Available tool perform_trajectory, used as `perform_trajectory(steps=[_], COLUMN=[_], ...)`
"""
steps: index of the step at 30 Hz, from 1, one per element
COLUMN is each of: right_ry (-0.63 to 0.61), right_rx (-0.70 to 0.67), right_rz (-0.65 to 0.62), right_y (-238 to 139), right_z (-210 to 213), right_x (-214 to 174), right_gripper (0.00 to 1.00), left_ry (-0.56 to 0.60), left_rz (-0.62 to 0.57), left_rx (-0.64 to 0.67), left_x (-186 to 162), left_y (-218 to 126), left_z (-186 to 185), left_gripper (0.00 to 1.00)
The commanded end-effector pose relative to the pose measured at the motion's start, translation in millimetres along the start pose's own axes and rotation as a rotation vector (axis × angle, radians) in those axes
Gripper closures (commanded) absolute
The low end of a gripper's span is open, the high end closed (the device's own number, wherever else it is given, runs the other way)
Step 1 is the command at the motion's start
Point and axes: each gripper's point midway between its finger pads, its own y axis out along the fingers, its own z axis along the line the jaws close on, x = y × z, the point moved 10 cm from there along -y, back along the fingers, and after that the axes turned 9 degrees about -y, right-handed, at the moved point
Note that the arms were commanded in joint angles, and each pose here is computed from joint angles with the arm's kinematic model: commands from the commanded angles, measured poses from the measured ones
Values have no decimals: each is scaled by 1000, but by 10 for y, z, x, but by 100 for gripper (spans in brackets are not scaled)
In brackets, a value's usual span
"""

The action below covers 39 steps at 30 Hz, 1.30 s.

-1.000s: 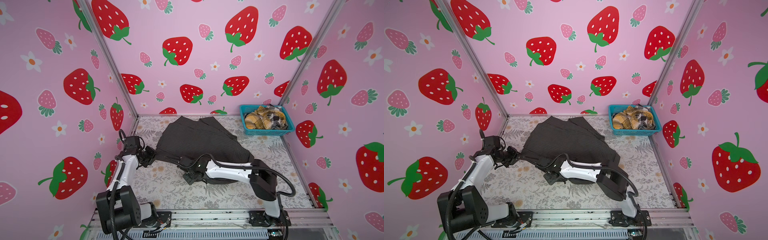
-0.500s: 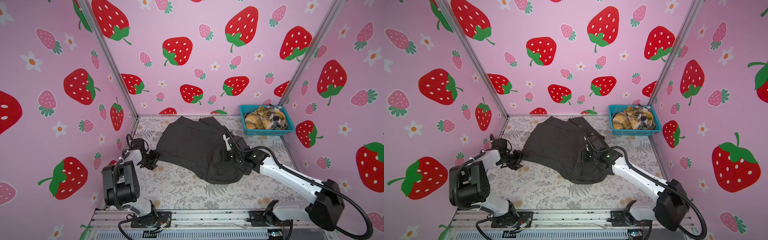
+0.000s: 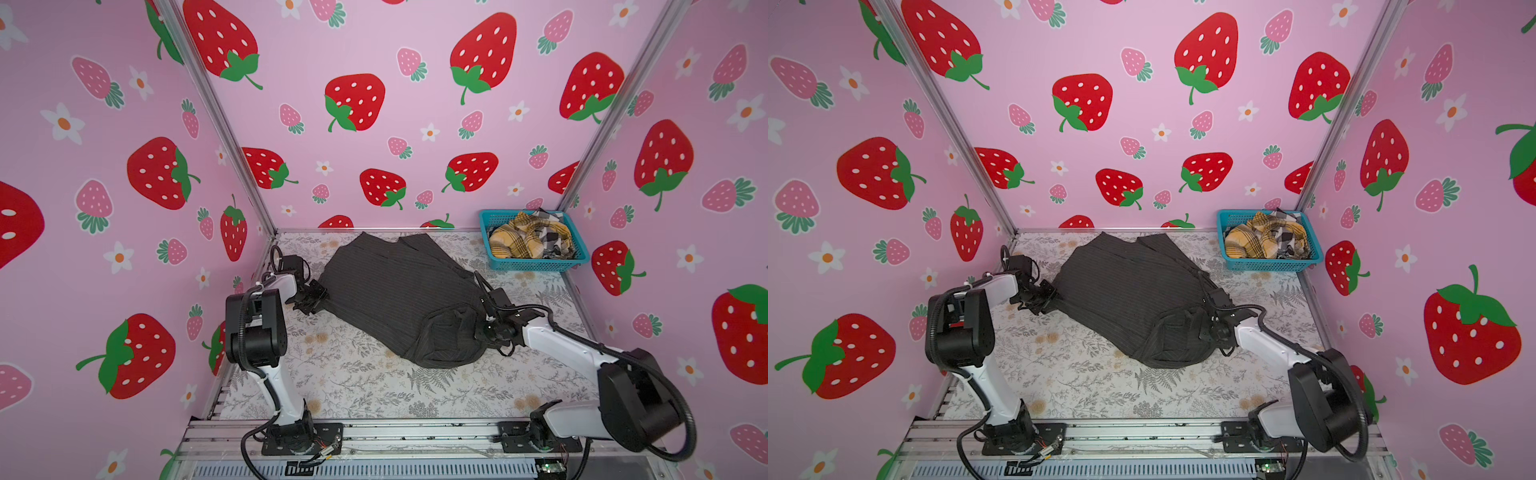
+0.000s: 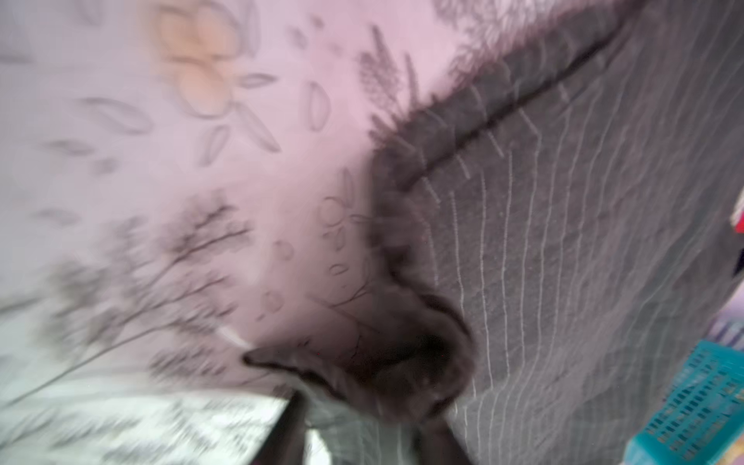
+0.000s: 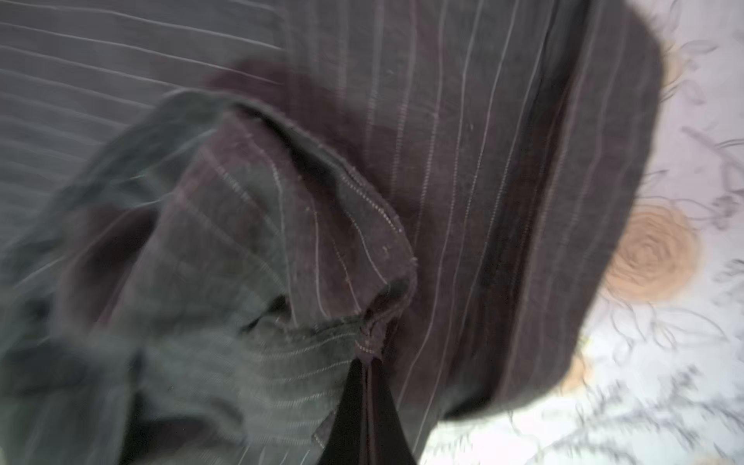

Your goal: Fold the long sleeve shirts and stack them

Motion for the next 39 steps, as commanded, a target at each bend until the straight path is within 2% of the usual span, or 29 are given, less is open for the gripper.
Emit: perform_trajectory(steps=[1,3,6,9,12,16,20,24,31,34,36,37,39], right_ry=[-43,-69,-99,-130,-158,-167,-170,-133,5,43,25,6,-17], right_rx=[-34,-55,-56,-47,-23,10,72,63,-118,-104,8,76,184], right_rz=[27,49,-23,-132,-279,-411,-467,-504,-457,-410,-366,-346,-335], right_y=[292,535,779,744,294,-477,-1184,-1699,-2092,-2088,-1951,-1846,-1720], right_z=[-7,3,94,224,398,466,392,141,-380,-477,-448,-402,-321], right_x=[208,467,1088,1822,2481,2705,2376,1671,527,177,-60,-160,-295], right_gripper=[100,100,100,100,100,100,100,100,100,100,100,100,100], left_ry=[-34,-44,-61,-79,-70,-65,-66,-67,-51,-50,-50,-46,-34], left_rz=[1,-20,-76,-172,-214,-165,-141,-127,-69,-51,-24,-12,-12], left_rx=[104,122,117,120,68,21,22,56,129,146,149,151,156], left_x=[29,46,34,-58,-251,-470,-609,-683,-845,-918,-954,-981,-1014], left_y=[92,28,-192,-551,-857,-977,-998,-1002,-880,-815,-777,-774,-820], left_z=[96,104,96,118,147,236,383,547,828,950,985,994,1001], left_gripper=[100,100,100,100,100,100,100,100,100,100,65,52,36])
